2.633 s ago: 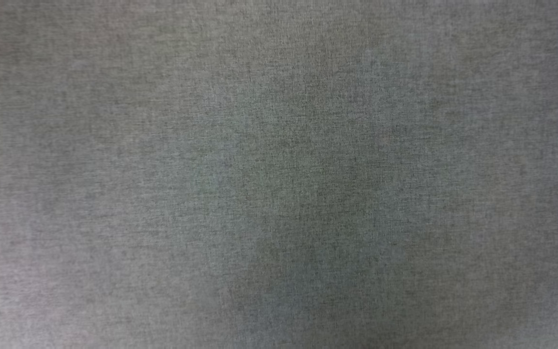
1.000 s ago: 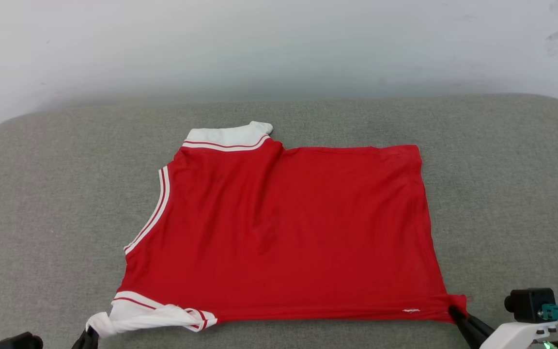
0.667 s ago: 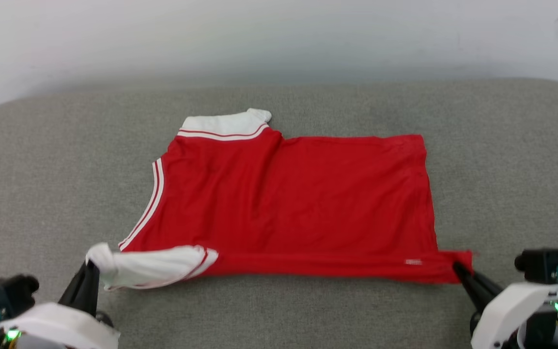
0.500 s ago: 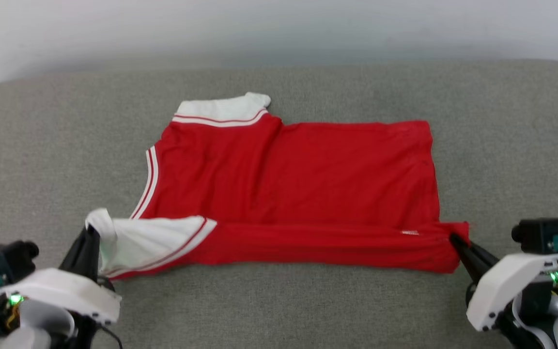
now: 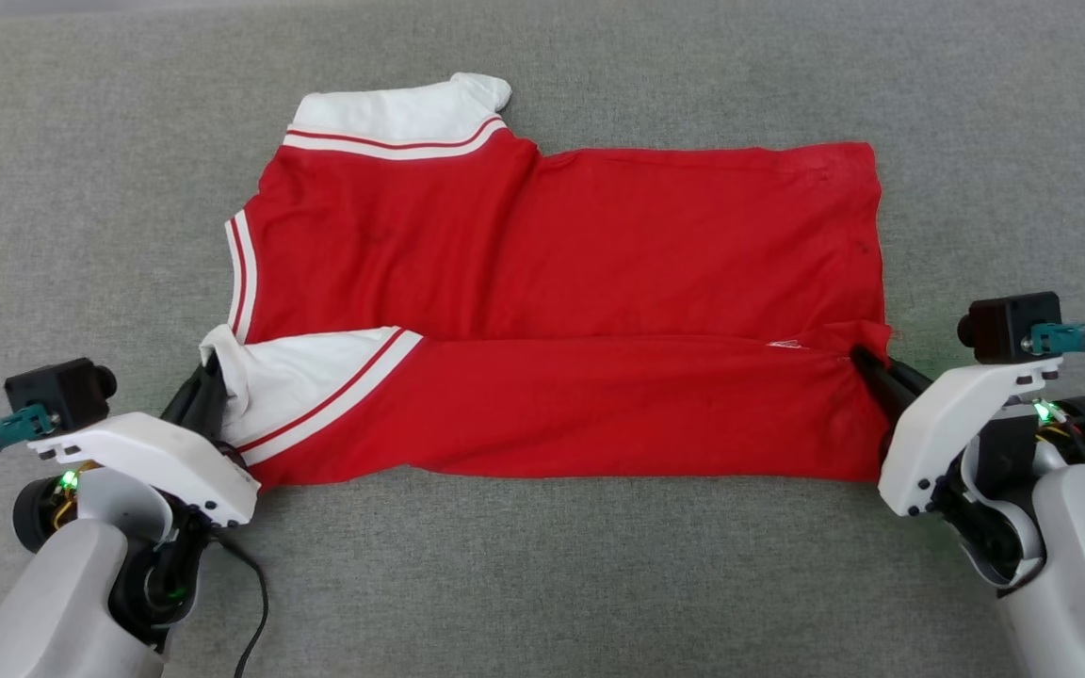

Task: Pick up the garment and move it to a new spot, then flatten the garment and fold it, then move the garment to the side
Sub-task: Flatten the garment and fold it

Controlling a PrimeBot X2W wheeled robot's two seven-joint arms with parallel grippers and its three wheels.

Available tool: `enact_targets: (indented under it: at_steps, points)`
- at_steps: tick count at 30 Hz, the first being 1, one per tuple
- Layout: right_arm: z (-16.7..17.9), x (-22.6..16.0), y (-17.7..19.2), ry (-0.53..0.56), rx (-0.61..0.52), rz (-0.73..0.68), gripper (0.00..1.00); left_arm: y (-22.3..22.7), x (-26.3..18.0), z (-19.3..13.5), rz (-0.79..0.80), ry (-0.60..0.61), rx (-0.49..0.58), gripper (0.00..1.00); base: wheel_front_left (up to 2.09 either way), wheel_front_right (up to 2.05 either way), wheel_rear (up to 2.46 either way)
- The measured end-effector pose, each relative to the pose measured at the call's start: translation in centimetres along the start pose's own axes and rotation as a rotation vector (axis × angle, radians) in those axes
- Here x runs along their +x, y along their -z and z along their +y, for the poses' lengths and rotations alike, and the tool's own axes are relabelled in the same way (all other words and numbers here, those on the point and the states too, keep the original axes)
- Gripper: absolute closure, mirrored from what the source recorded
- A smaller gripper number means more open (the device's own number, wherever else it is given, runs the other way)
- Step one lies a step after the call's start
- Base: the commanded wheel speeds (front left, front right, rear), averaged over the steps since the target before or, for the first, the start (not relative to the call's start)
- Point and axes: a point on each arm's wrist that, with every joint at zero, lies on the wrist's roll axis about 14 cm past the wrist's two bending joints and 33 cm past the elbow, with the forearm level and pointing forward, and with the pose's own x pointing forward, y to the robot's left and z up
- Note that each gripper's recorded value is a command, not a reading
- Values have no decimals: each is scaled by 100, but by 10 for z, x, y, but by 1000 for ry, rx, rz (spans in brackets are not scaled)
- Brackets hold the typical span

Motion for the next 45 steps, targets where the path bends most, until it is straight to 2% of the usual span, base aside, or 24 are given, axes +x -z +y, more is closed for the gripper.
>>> enact_targets:
  at_steps: [1,2,3,7,12,17,22,28,32,37,38,42,43,44,45]
  points:
    - [0,3,4,0,7,10,60,5,3,2,15,-4,-3,64,0,0,0]
    - [0,6,5,-2,14,13,12,9,5,1,32,0,-4,18,0,0,0]
    - [1,8,5,-5,15,6,0,11,7,0,38,8,-14,0,0,0,0]
    - [10,9,1,-26,12,-42,0,10,7,-4,32,21,-39,0,0,0,0]
    - [21,-7,-34,-63,7,-227,0,-6,-3,-2,-12,26,-50,0,0,0,0]
    - [24,-48,-86,-67,-62,-483,0,-30,-22,-1,-31,46,-9,0,0,0,0]
    - [16,-91,-105,-10,-83,-624,0,-54,-41,-9,-9,81,76,0,0,0,0]
    - [12,-117,-95,42,-64,-643,0,-41,-57,-7,184,65,131,0,0,0,0]
    - [9,-119,-87,68,-42,-627,0,-16,-62,4,316,29,158,0,0,0,0]
    - [4,-110,-76,89,-16,-588,0,24,-61,12,477,9,103,0,0,0,0]
    - [1,-101,-66,96,4,-552,0,39,-55,18,531,-5,66,0,0,0,0]
    - [-5,-89,-52,106,35,-491,0,53,-44,20,583,4,32,0,0,0,0]
    - [-7,-87,-48,108,47,-477,0,55,-42,19,594,9,24,25,0,0,0]
    - [-10,-86,-45,112,60,-459,0,56,-40,19,601,16,22,78,0,0,0]
    - [-13,-85,-41,117,69,-439,0,57,-39,19,602,21,17,100,0,0,0]
